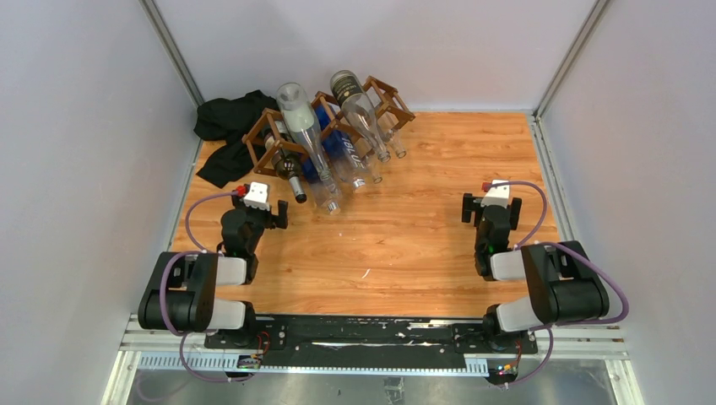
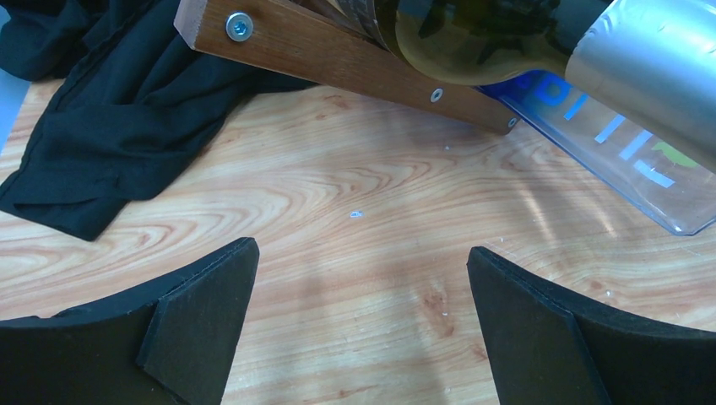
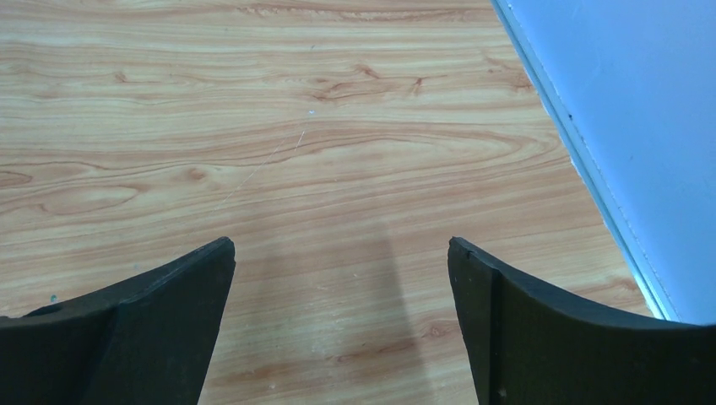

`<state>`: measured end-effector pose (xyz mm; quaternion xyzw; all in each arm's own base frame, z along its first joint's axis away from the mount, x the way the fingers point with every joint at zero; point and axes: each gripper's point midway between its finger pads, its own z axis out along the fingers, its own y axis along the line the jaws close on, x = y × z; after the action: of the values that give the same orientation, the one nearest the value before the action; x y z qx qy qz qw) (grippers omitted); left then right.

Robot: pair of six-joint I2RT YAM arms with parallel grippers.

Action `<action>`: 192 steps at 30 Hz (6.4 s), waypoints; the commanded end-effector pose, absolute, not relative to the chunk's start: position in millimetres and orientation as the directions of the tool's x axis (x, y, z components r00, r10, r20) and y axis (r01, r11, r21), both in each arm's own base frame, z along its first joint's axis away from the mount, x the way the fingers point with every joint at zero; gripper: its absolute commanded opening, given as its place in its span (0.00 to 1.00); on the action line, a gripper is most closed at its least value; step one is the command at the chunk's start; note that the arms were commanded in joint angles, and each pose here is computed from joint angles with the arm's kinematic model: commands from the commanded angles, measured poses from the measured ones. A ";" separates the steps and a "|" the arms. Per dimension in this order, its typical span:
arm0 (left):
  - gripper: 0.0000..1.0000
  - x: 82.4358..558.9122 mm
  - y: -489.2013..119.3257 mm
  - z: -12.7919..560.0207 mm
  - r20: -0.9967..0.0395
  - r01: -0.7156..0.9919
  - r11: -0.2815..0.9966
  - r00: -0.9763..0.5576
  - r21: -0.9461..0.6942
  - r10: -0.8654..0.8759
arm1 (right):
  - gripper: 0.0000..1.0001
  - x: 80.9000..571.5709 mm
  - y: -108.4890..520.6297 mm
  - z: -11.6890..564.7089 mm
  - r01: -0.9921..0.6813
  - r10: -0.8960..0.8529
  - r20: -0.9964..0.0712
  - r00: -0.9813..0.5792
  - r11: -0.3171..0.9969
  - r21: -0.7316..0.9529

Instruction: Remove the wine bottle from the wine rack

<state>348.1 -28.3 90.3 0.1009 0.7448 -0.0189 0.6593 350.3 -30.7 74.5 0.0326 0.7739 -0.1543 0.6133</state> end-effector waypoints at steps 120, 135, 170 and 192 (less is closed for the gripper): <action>1.00 328.3 -39.4 292.8 -0.903 0.621 0.771 -0.238 0.140 0.356 | 0.00 316.7 404.3 370.5 -0.606 0.204 -0.635 -0.745 0.192 0.772; 0.99 308.3 -91.4 327.1 -0.794 0.746 0.415 0.244 0.520 0.556 | 0.00 257.3 370.8 386.9 -0.640 0.120 -0.654 -0.747 0.141 0.756; 1.00 216.6 -184.5 259.1 -0.302 0.508 -0.236 0.760 0.828 0.576 | 0.00 88.2 318.0 345.0 -0.623 -0.281 -0.561 -0.779 0.250 0.741; 0.59 202.6 -185.5 231.0 -0.503 0.709 -0.148 0.616 0.689 0.606 | 0.00 60.4 316.6 352.5 -0.769 -0.376 -0.676 -0.634 0.212 0.603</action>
<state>207.1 -182.0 238.5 0.7399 0.4533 -0.0448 0.4951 67.4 307.0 289.2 -0.2946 0.8469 0.4321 0.0958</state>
